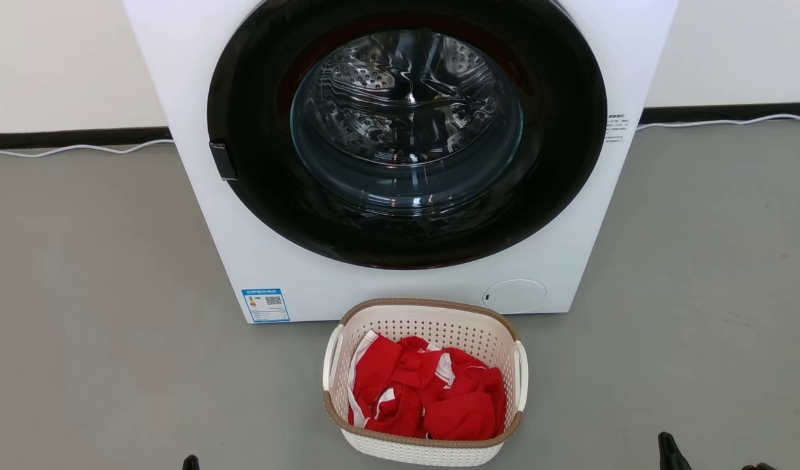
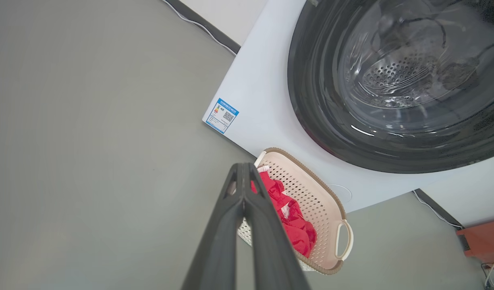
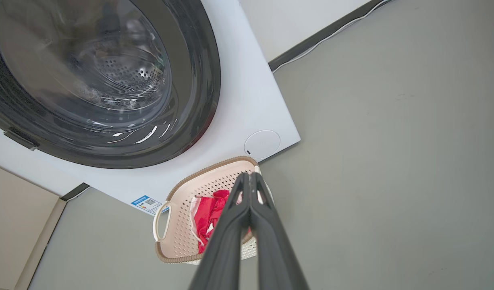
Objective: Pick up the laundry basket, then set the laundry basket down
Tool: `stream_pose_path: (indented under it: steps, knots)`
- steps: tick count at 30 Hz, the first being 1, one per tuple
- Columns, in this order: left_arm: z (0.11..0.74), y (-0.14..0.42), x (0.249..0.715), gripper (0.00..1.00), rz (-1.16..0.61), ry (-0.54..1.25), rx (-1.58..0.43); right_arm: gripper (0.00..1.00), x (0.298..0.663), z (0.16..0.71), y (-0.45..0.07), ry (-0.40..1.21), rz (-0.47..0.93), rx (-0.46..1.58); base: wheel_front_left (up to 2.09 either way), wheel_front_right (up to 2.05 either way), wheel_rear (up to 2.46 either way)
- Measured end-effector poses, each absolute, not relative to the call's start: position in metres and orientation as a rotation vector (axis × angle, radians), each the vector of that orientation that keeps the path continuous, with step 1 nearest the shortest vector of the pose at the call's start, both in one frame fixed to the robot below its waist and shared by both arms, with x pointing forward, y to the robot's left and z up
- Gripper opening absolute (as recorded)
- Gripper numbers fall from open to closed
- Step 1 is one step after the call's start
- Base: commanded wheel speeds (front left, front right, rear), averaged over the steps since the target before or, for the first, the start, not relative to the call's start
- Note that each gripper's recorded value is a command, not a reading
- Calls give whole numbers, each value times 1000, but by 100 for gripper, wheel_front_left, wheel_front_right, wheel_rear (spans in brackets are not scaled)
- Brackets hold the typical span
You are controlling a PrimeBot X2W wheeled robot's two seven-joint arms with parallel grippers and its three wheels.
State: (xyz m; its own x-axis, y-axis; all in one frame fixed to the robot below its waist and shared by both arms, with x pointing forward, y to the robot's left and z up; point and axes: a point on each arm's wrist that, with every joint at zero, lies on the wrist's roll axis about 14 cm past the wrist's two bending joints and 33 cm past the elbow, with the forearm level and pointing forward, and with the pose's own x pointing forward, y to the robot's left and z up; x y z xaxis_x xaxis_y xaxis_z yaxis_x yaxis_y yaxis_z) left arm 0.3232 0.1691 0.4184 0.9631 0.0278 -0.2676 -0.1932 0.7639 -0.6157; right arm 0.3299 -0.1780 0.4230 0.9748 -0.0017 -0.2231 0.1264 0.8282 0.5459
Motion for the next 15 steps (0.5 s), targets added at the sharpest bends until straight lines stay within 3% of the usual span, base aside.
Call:
stream_pose_path:
  steps: [15]
  knots:
    - [424,172,332,0,135,241,-843,0,338,430,-185,198,-104,753,0,0,0]
